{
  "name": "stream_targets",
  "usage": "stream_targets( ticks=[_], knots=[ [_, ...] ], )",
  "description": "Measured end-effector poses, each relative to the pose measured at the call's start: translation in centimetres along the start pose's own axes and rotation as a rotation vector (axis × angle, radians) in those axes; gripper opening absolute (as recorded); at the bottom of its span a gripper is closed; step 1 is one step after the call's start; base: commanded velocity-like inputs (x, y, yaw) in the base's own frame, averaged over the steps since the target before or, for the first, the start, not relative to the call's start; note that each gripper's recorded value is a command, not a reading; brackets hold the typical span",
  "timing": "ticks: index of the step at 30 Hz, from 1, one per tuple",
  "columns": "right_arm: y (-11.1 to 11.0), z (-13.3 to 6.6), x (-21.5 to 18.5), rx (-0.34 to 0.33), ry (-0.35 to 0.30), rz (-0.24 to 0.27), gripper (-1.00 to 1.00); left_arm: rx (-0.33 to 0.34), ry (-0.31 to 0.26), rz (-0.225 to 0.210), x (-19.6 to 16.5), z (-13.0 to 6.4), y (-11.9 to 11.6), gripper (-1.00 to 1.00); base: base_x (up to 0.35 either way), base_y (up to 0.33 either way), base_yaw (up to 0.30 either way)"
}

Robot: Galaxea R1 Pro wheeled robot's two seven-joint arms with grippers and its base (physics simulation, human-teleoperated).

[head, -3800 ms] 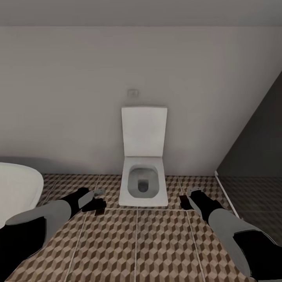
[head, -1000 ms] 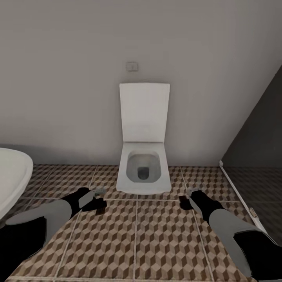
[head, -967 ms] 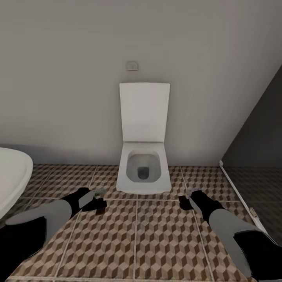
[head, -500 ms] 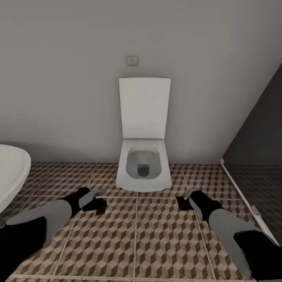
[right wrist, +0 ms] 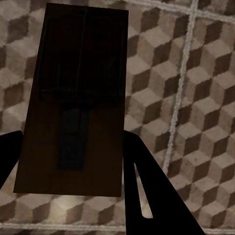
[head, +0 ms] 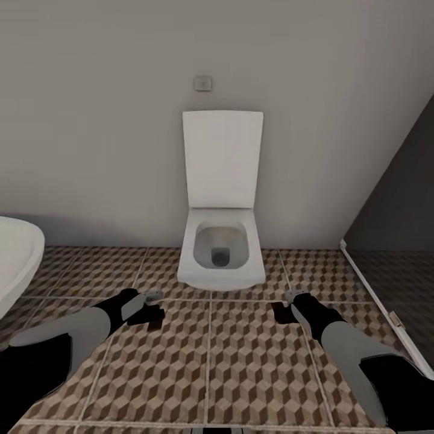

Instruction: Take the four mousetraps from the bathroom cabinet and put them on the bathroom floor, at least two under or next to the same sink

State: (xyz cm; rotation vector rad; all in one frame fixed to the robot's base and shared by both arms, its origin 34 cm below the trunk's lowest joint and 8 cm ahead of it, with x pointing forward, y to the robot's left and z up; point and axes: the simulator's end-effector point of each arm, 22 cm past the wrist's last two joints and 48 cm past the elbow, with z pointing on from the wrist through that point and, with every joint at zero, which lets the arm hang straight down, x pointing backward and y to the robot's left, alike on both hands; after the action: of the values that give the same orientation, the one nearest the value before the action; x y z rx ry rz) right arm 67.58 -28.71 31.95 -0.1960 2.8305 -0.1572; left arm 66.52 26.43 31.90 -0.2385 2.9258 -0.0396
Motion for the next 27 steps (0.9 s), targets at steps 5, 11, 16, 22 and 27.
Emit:
stream_targets(
  ticks=[5,11,16,22,27],
  knots=[
    [0.1,1.0,0.6,0.001,0.0,-0.002,-1.0,0.0,0.0,0.0,0.5,1.0,0.1,-1.0,0.0,0.0,0.0],
    [0.3,2.1,1.3,0.002,0.0,-0.002,-1.0,0.001,0.0,0.0,1.1,2.3,0.2,-1.0,0.0,0.0,0.0],
    [0.5,3.1,1.9,0.002,0.0,-0.002,-1.0,0.001,0.0,0.0,1.7,3.3,0.3,-1.0,0.0,0.0,0.0],
    [0.7,3.3,2.0,0.0,-0.001,-0.003,-1.0,-0.001,-0.007,0.0,1.6,3.5,0.4,-1.0,0.0,0.0,0.0],
    [0.8,3.3,2.0,-0.001,-0.002,-0.003,-1.0,-0.003,-0.008,0.0,1.6,3.5,0.5,-1.0,0.199,0.0,0.0]
  ],
)
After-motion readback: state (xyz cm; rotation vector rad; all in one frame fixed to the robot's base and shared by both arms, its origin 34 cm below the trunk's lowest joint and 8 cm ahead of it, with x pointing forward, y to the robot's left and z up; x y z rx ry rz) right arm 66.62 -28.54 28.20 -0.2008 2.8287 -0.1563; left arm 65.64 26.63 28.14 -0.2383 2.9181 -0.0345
